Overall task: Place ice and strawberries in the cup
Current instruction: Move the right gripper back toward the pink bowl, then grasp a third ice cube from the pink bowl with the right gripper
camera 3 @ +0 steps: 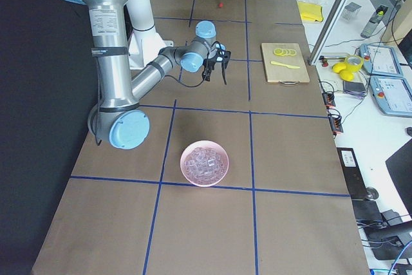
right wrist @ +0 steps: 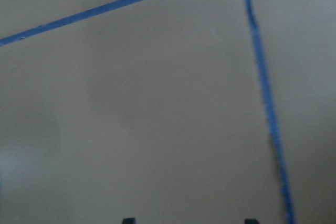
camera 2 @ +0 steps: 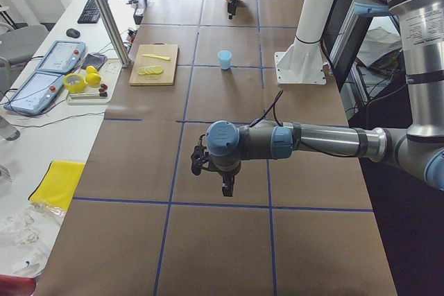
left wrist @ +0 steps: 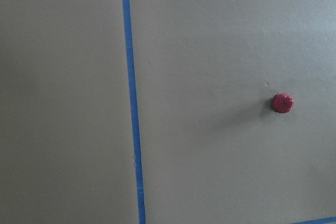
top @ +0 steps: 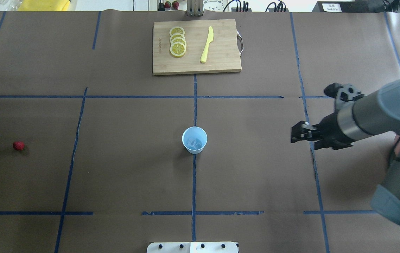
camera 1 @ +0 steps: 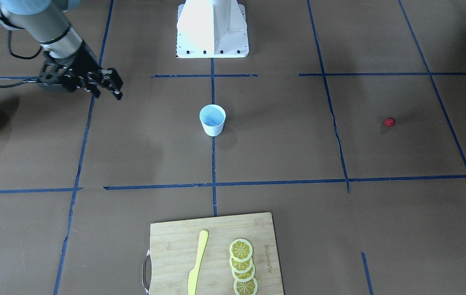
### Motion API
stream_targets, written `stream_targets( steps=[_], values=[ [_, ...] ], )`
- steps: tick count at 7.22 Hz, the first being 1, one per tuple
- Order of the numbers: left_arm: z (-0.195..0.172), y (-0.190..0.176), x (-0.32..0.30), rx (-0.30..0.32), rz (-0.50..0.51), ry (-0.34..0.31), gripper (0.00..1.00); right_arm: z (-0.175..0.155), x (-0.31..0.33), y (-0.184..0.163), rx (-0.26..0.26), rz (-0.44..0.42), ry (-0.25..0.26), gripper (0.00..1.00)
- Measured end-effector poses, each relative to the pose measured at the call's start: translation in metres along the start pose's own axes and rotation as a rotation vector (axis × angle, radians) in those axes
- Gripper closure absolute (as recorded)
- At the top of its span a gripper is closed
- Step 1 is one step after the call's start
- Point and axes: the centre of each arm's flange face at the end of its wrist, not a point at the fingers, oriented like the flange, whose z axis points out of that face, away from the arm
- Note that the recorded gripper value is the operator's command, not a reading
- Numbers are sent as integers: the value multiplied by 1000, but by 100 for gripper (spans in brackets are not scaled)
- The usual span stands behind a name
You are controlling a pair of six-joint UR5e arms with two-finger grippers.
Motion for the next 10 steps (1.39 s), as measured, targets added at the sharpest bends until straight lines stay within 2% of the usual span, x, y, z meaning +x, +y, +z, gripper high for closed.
stream_targets(
  steps=[3,5,7,10],
  values=[
    [0,1,1,1,1,0,0,-46,175,-26,-14,-299,140,13],
    [-1,1,2,2,3,0,0,-47,263,-33,-58,-465,209,11],
    [-1,2,2,2,3,0,0,-32,306,-44,-65,-564,221,12],
    [1,9,0,2,2,10,0,-7,322,-67,-35,-613,207,15]
  ],
)
